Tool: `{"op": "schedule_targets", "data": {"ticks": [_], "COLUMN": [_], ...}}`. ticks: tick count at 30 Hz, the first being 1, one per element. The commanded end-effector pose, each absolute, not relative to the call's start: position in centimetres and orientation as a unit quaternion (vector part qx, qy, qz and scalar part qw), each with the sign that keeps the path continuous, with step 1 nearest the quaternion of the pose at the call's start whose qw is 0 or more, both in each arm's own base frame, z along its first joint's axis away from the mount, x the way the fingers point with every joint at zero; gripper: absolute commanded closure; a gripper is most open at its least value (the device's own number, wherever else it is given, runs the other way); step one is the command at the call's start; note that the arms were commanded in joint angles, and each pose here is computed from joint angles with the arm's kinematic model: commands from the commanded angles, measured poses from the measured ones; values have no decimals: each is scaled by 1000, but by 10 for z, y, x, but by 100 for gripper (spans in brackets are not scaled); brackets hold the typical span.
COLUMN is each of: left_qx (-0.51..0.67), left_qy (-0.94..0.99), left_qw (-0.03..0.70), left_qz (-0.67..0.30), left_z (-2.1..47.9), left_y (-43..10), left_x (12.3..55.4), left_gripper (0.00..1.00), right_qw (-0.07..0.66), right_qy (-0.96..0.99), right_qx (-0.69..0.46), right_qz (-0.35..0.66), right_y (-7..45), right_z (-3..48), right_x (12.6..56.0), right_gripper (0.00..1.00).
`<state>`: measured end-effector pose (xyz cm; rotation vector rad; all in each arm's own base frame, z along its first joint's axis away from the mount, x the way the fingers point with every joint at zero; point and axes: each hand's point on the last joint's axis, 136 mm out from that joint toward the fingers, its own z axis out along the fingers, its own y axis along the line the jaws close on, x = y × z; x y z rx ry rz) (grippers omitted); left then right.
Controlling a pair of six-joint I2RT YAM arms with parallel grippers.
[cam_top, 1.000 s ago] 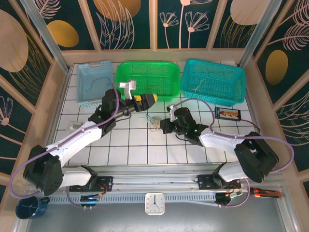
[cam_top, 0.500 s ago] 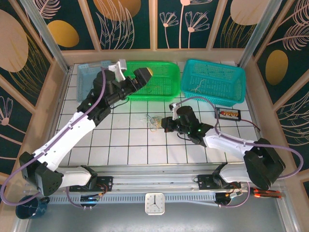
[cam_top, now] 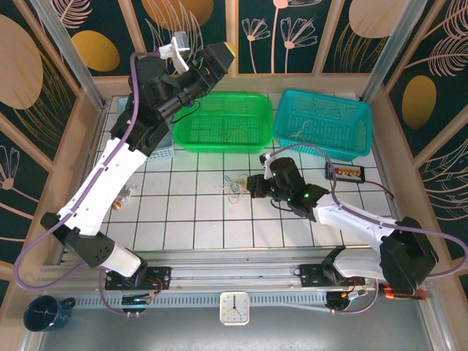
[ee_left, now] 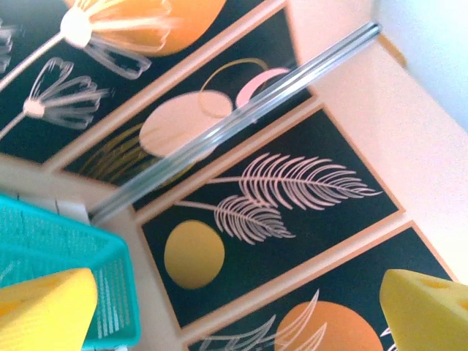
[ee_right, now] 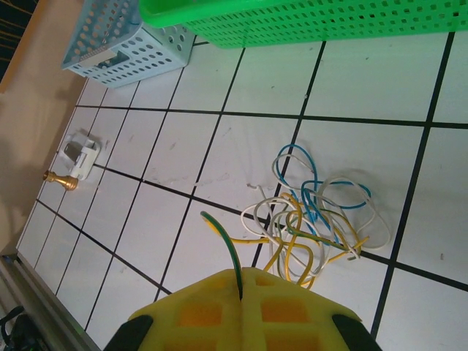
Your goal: Untangle the cables
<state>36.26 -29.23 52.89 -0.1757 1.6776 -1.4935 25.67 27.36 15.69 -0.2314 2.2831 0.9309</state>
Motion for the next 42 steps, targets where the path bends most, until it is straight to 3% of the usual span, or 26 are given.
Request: {"op": "schedule_targets", "data": {"ticks": [1,15,26,42], "left_qx": [-100,-114,-130,-141], "left_qy": [706,689,691,713], "left_qw": [351,366,390,433], "left_qz": [-607,-616,-594,-533], "left_z": [499,496,472,286], "left_y": [-304,-285,-270,-227], "left_x": [361,356,367,332], "left_gripper": [1,1,1,1], "right_qw": [339,409,364,380], "right_qy": [868,818,845,839], "right_qx": [-79,-84,-77,-103], "right_qz": [354,396,385,375], "right_y": [269,268,273,288], "right_z": [166,235,193,189], "right_x": [259,261,262,283], "right_gripper": [100,100,100,100]}}
